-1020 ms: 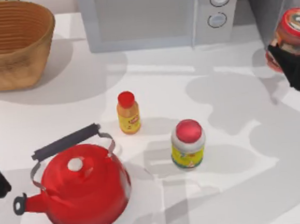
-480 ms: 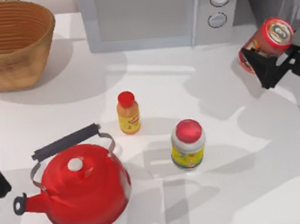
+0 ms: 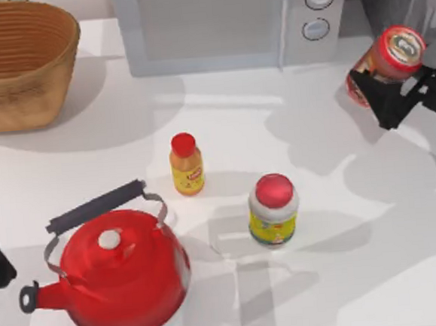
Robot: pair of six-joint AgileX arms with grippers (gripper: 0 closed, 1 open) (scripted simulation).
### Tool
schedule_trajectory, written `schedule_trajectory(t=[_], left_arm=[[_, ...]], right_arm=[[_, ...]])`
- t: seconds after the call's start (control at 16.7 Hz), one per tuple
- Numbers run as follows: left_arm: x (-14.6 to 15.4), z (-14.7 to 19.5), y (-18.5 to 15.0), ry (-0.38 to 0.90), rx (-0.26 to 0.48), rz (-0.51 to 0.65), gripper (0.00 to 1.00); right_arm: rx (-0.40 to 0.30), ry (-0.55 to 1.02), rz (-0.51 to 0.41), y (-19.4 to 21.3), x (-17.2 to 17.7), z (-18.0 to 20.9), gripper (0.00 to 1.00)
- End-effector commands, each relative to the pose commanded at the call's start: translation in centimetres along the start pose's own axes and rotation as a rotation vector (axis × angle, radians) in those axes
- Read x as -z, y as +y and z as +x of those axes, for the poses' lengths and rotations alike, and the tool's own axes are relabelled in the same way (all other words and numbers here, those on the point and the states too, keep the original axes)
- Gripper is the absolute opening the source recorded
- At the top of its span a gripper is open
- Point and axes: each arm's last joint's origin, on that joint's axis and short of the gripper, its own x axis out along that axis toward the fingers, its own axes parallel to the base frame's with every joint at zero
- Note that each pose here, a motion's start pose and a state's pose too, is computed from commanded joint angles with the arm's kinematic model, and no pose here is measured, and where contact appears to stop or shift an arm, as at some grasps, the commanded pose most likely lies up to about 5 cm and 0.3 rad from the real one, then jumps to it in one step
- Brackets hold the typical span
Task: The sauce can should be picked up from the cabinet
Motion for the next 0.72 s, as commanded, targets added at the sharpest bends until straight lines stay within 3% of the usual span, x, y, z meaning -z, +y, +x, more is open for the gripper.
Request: schedule_trajectory(t=[0.36, 0.72], left_arm=[[0.0, 0.0, 0.0, 0.0, 0.0, 0.0, 1.0], [0.0, 0.0, 0.0, 0.0, 0.0, 0.0, 1.0]], right_arm=[[0.0, 0.0, 0.0, 0.0, 0.0, 0.0, 0.98], [0.0, 0.0, 0.0, 0.0, 0.0, 0.0, 1.0]])
